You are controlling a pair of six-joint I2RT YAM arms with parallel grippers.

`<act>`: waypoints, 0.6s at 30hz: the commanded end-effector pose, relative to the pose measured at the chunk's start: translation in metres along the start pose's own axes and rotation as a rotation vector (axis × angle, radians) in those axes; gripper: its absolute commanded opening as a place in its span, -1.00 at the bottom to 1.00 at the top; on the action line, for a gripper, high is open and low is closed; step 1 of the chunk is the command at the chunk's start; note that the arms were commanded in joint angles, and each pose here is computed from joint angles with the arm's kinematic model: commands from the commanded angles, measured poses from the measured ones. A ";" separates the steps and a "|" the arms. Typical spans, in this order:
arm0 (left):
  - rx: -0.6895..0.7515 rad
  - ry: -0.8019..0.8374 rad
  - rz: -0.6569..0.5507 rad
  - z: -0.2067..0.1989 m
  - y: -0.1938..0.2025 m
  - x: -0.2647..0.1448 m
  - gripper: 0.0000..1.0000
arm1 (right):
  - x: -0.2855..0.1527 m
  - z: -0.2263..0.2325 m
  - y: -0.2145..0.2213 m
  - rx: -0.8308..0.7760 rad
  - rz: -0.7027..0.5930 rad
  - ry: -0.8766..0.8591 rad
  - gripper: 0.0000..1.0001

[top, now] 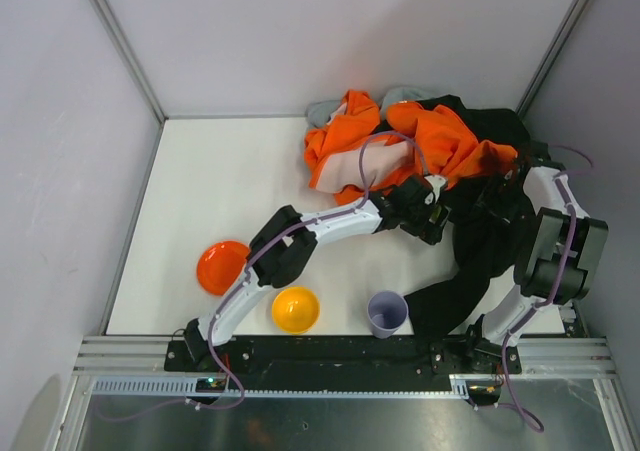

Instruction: Pick out a specific cloth from the pile

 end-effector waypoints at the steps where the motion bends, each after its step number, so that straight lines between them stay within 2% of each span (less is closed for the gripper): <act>1: 0.070 -0.068 -0.140 -0.002 -0.034 0.011 0.91 | -0.001 -0.016 -0.015 0.025 -0.061 0.038 -0.01; 9: 0.099 -0.187 -0.256 0.004 -0.055 0.022 0.94 | -0.003 -0.021 -0.013 0.041 -0.070 0.014 -0.01; 18: 0.146 -0.213 -0.341 0.003 -0.077 0.038 0.98 | -0.004 -0.022 -0.009 0.040 -0.077 0.002 -0.01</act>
Point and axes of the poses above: each gripper's point midway between its finger pads, its own x axis out along the fingers, its own z axis along the line the jaws close on, y = z × x, the point moved 4 cm from there along -x, back along the fingers, and after that the axes turned 11 degrees about -x, right-handed, at the moved point
